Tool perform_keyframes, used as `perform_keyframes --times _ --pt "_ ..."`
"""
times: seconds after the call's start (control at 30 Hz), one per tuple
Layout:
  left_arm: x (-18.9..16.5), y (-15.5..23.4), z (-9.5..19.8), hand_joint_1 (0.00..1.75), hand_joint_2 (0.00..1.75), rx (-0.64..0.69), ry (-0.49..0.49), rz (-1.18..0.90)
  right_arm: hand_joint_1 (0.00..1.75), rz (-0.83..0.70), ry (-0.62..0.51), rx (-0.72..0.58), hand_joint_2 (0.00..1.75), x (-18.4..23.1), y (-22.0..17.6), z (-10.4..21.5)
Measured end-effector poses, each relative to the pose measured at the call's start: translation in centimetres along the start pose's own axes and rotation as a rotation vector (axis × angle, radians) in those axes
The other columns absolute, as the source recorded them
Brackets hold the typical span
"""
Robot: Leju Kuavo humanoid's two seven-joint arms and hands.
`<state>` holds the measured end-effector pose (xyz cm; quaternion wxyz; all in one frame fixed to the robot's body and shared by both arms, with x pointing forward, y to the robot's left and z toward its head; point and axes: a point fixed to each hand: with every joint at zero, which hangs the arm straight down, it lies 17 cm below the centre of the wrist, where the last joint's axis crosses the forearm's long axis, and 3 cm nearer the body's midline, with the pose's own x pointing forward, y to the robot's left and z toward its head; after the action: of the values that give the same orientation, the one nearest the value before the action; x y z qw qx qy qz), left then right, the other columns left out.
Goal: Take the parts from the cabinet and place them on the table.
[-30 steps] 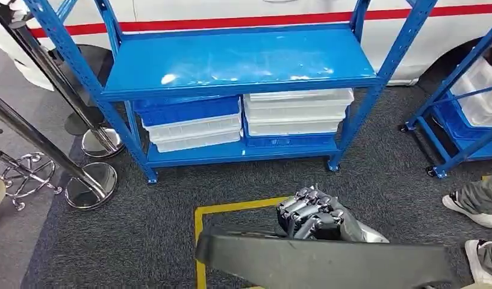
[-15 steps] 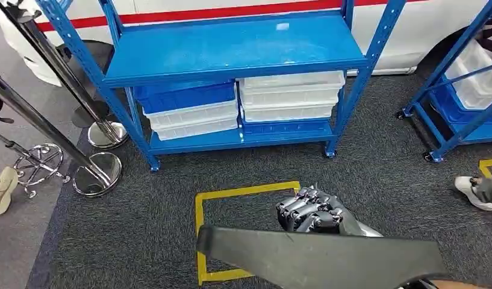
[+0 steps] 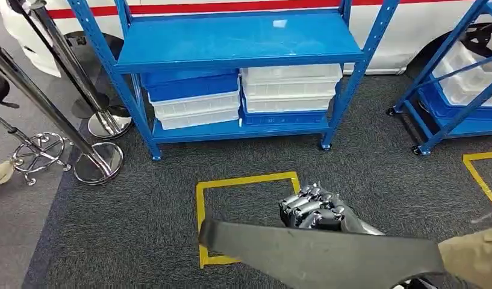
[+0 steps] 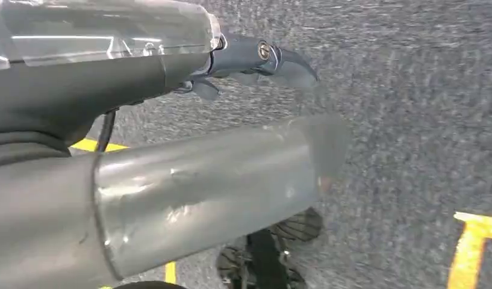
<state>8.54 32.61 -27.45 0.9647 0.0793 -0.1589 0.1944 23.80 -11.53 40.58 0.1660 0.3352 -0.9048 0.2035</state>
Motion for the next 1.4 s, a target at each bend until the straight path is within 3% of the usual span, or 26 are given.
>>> perform_keyframes --times 0.87,1.4 --pt "0.4 1.9 -0.3 0.00 0.00 0.081 -0.002 -0.022 1.66 0.111 0.036 -0.011 1.75 -1.0 -0.9 -0.6" --pt "0.4 2.2 -0.3 0.00 0.00 0.108 -0.002 -0.067 1.66 0.171 0.068 -0.070 1.75 -0.5 -3.2 1.9"
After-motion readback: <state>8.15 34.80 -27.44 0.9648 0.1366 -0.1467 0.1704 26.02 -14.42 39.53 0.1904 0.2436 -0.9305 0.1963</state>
